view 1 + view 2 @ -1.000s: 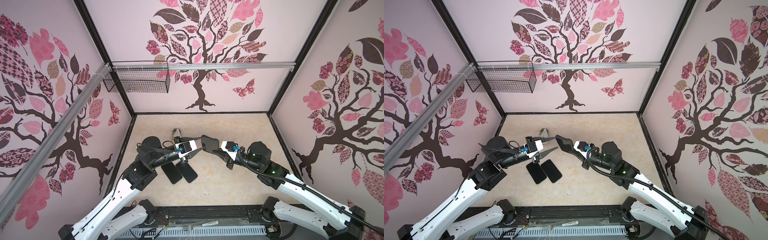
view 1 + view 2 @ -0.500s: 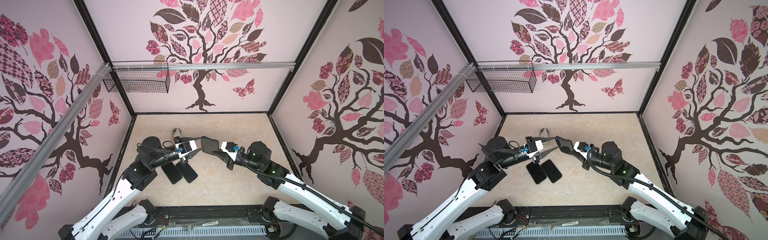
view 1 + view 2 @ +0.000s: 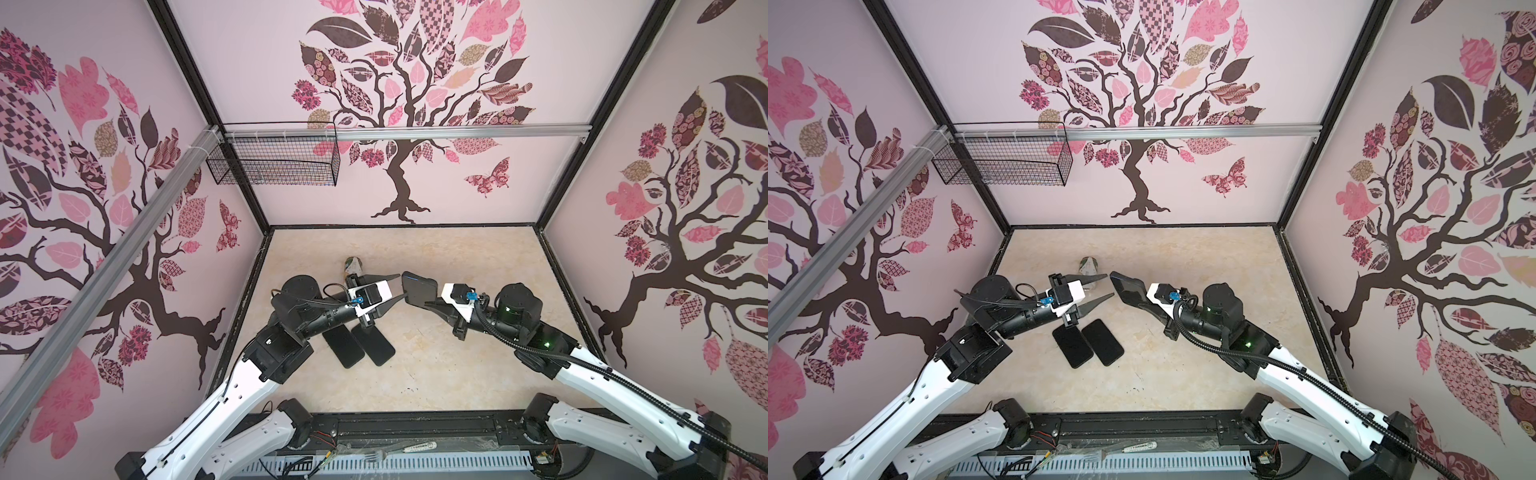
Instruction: Take the phone out of the phone case
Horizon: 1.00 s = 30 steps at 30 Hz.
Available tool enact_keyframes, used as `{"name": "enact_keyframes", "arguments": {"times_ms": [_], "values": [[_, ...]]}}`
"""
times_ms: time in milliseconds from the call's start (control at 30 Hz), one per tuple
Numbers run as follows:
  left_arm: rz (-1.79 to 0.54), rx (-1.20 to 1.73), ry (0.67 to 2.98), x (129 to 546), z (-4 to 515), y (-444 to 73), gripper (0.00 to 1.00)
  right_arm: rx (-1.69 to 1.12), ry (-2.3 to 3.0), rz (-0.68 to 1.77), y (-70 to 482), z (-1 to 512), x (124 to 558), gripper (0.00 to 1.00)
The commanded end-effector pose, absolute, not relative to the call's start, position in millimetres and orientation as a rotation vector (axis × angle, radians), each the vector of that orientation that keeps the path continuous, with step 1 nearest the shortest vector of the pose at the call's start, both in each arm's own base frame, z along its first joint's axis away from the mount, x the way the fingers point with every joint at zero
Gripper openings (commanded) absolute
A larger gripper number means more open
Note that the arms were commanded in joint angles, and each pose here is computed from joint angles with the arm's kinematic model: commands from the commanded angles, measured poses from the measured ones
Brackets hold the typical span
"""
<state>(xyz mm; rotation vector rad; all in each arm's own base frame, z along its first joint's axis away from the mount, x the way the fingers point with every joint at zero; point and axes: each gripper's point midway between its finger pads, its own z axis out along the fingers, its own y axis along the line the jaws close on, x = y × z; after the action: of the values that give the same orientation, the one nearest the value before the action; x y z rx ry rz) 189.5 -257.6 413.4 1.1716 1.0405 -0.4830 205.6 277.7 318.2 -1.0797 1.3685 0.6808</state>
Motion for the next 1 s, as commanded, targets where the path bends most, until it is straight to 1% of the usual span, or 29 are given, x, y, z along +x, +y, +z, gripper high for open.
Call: {"name": "enact_keyframes", "arguments": {"times_ms": [0,600,800,967], "values": [[-0.486,1.181,1.045,190,405,-259,0.41,-1.051,1.242,0.710,278,359,197,0.00],[-0.572,1.242,1.020,180,400,-272,0.41,-1.105,1.239,0.758,287,356,192,0.00],[-0.590,1.280,1.035,179,391,-278,0.40,-1.140,1.219,0.758,290,355,188,0.00],[-0.604,1.323,1.052,176,381,-283,0.35,-1.157,1.209,0.757,292,356,186,0.00]]}}
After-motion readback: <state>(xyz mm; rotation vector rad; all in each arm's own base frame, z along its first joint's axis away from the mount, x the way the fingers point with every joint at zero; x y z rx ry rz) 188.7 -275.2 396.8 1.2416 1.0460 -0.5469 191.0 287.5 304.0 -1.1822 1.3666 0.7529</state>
